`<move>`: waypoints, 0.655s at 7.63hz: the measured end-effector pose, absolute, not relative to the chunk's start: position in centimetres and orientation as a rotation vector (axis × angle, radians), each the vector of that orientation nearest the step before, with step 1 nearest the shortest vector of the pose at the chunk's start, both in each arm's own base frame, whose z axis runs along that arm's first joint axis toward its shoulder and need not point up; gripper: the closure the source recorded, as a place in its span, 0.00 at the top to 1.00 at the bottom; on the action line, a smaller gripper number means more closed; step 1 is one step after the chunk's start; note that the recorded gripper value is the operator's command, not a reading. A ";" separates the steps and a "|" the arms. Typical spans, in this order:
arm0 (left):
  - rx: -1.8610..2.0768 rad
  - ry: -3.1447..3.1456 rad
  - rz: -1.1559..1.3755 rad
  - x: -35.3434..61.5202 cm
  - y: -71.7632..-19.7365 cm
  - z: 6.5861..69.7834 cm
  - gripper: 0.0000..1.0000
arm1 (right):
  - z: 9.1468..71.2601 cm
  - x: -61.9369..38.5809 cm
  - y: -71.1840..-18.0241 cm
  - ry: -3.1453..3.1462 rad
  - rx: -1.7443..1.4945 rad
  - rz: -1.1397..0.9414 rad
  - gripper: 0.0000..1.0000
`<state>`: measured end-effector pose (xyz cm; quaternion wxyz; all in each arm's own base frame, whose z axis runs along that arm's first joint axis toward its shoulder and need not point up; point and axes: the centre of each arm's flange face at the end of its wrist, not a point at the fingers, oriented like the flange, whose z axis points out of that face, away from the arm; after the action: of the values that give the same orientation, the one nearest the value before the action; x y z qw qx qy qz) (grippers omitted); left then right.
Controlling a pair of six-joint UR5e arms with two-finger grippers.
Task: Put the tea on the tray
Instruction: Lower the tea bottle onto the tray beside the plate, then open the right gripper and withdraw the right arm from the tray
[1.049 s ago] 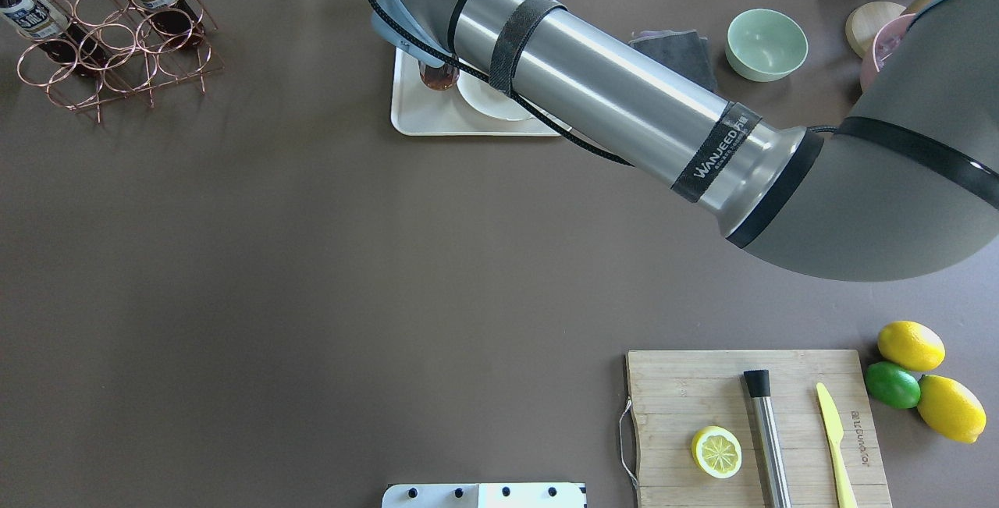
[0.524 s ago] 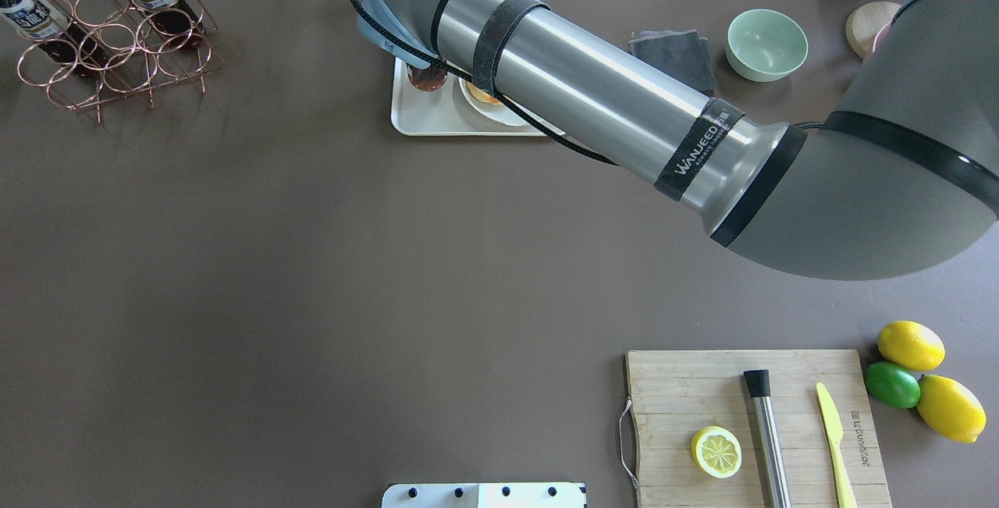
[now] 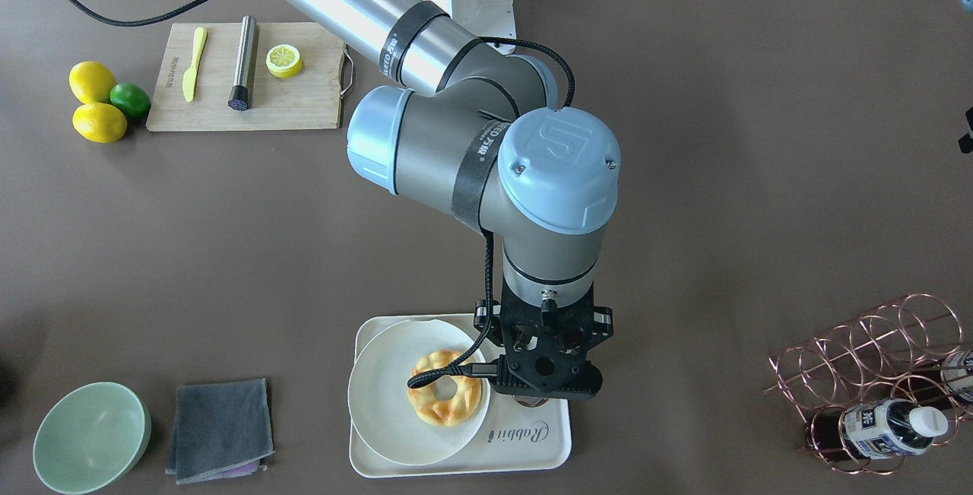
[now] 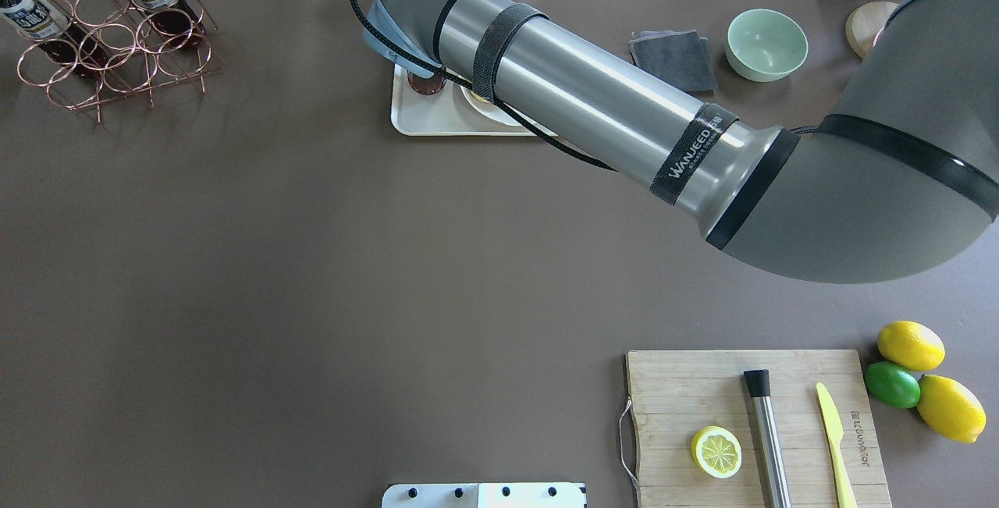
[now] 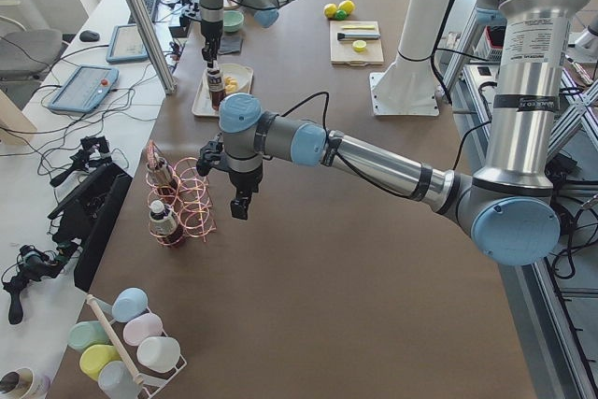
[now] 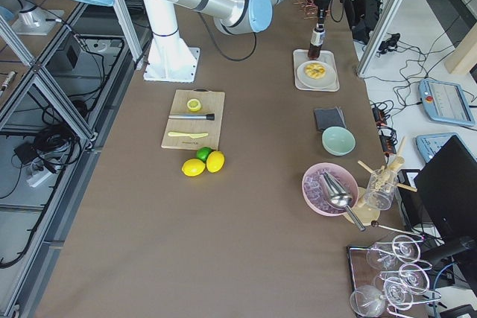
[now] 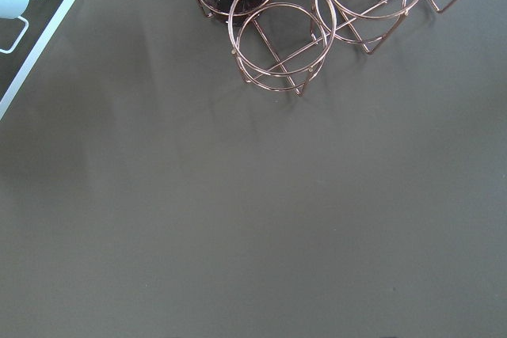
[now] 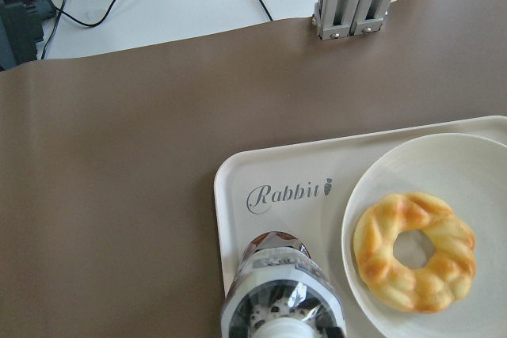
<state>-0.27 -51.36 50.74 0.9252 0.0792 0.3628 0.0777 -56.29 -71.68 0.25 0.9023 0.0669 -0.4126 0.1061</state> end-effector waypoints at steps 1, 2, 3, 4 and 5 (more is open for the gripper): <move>0.161 0.745 0.159 -0.3 -51.4 50.8 0.87 | 0.0 -56.3 -71.7 -0.856 0.140 0.219 1.00; 0.162 0.745 0.158 -0.3 -51.4 50.8 0.87 | -0.1 -56.3 -71.6 -0.857 0.140 0.217 1.00; 0.163 0.746 0.157 -0.3 -51.4 50.7 0.87 | -0.3 -56.2 -71.6 -0.859 0.142 0.216 1.00; 0.162 0.746 0.156 -0.3 -51.4 50.7 0.89 | -0.9 -56.0 -71.7 -0.866 0.144 0.215 1.00; 0.162 0.747 0.153 -0.3 -51.3 50.6 0.90 | -1.7 -55.1 -72.0 -0.879 0.141 0.208 1.00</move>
<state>-0.33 -51.34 50.64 0.9251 0.0788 0.3640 0.0745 -55.14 -71.99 -1.71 0.8973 0.0682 -0.4245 0.1004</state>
